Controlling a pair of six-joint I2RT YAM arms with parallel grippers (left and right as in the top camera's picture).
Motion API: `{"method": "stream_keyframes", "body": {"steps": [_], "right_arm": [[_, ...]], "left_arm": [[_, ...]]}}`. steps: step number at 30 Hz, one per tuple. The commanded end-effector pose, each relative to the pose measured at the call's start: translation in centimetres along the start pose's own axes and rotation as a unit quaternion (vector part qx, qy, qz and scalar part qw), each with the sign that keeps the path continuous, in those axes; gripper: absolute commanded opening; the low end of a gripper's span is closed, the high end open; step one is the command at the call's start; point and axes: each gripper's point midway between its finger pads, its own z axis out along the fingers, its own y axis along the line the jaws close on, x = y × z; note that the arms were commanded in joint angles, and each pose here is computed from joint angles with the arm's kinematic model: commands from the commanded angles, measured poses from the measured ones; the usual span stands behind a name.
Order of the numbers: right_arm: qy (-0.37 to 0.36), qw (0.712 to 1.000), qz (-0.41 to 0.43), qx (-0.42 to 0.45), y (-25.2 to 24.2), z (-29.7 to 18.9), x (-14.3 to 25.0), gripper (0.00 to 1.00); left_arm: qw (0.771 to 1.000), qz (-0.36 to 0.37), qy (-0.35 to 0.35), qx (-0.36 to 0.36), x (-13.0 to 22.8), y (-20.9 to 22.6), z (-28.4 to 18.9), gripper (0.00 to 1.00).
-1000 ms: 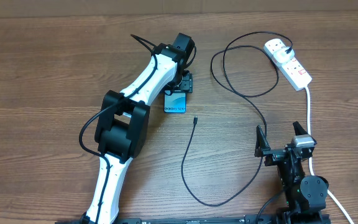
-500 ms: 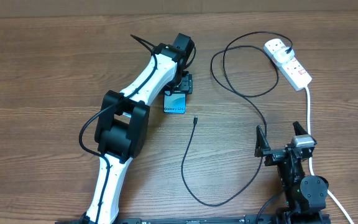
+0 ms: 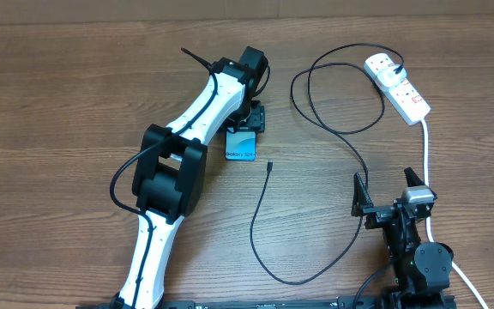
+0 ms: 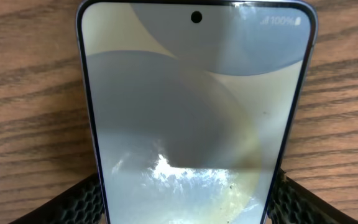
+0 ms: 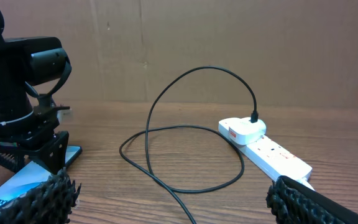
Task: Plug charger to phone and switch on socket
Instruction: 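Close the left gripper on the phone's top end, then lift the phone with the left gripper and raise it upright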
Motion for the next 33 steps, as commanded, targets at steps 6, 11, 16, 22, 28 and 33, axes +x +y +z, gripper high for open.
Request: {"method": "stream_keyframes", "body": {"steps": [6,11,16,22,28,33], "right_arm": [[-0.003,1.000,-0.001,0.004,-0.2,0.0,0.1,1.00],[-0.003,1.000,-0.001,0.004,-0.2,0.0,0.1,1.00],[-0.003,1.000,-0.001,0.004,-0.2,0.0,0.1,1.00],[-0.003,1.000,-0.001,0.004,-0.2,0.0,0.1,1.00],[-0.003,1.000,-0.001,0.004,-0.2,0.0,0.1,1.00],[-0.003,1.000,-0.001,0.004,-0.2,0.0,0.1,1.00]], "left_arm": [[1.000,-0.004,0.020,-0.004,0.5,0.0,0.5,0.75],[1.000,-0.004,0.025,-0.006,0.7,0.1,0.5,0.75],[0.999,-0.006,0.033,0.009,1.0,-0.3,0.4,0.74],[0.998,-0.017,0.047,0.047,1.2,-1.0,-0.1,0.73],[0.993,-0.042,0.072,0.082,1.5,-0.7,-0.5,0.72],[0.987,-0.060,0.095,0.117,1.7,-0.6,-0.9,0.72]]}}
